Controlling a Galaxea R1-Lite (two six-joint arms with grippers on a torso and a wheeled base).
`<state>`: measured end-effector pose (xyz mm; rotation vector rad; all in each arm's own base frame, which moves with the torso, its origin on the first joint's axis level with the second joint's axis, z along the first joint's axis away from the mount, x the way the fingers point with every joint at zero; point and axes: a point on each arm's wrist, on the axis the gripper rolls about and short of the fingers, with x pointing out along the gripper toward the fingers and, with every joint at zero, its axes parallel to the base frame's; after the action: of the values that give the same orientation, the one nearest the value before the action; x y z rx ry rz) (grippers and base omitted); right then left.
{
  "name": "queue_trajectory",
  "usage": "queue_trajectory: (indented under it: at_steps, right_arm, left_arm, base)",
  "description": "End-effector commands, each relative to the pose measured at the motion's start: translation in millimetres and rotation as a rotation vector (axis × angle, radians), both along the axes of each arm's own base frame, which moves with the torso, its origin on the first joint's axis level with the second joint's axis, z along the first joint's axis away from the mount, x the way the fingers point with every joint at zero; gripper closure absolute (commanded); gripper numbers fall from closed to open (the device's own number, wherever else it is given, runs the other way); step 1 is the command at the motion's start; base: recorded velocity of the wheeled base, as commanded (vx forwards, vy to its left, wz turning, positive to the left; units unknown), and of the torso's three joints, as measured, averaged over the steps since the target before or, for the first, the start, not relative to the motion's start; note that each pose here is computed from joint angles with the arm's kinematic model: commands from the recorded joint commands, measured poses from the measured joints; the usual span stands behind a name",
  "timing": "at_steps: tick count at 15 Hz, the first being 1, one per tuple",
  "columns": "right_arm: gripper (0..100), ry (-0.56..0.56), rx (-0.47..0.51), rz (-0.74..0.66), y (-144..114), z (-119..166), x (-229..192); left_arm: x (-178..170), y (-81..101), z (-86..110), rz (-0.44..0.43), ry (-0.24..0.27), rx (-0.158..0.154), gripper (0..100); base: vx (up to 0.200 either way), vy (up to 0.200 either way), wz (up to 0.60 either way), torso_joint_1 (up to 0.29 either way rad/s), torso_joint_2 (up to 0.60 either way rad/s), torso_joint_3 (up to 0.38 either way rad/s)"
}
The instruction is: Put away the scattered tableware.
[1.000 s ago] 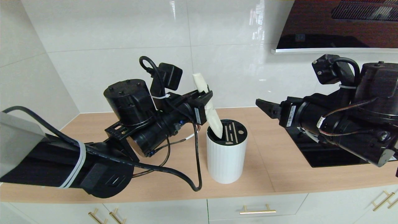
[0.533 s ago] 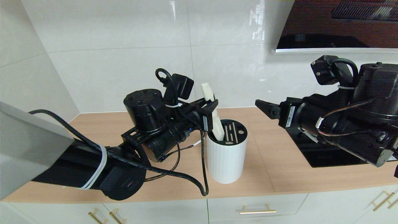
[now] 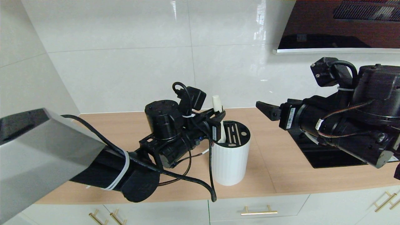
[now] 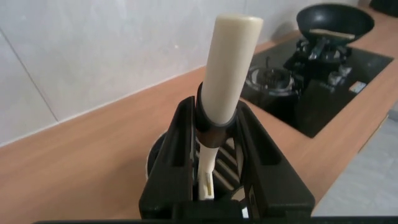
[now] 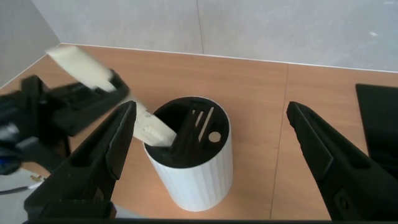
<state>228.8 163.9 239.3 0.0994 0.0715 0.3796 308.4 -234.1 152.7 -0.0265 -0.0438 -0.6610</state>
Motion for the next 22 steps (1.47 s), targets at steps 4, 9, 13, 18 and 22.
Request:
queue_trajectory:
  at_steps: [4, 9, 13, 18, 22]
  right_arm:
    - [0, 0.003, -0.002, 0.002, 0.9, -1.2, 0.8]
    - [0, 0.003, -0.002, 0.002, 0.9, -1.2, 0.8]
    - [0, 0.005, -0.003, 0.002, 0.8, -1.6, 0.7]
    - [0, -0.003, 0.002, 0.0, 0.4, -0.1, 0.2]
    - [0, -0.05, 0.037, -0.093, -19.2, 14.0, -15.3]
  left_arm:
    - [10.8, -8.1, -22.0, 0.012, 0.03, 0.021, 100]
    - [11.0, -12.9, -21.1, 0.026, 0.009, 0.004, 0]
    - [7.9, -13.5, -10.7, 0.026, -0.037, -0.034, 0]
    - [-5.6, -1.3, 33.7, 0.054, -0.149, -0.141, 0]
    - [-56.2, 63.6, 105.7, 0.128, -0.296, -0.251, 0]
  base:
    - [0.0, 0.0, 0.0, 0.0, 0.0, 0.0]
    - [0.0, 0.0, 0.0, 0.0, 0.0, 0.0]
    - [0.0, 0.0, 0.0, 0.0, 0.0, 0.0]
    - [0.0, 0.0, 0.0, 0.0, 0.0, 0.0]
    - [0.0, 0.0, 0.0, 0.0, 0.0, 0.0]
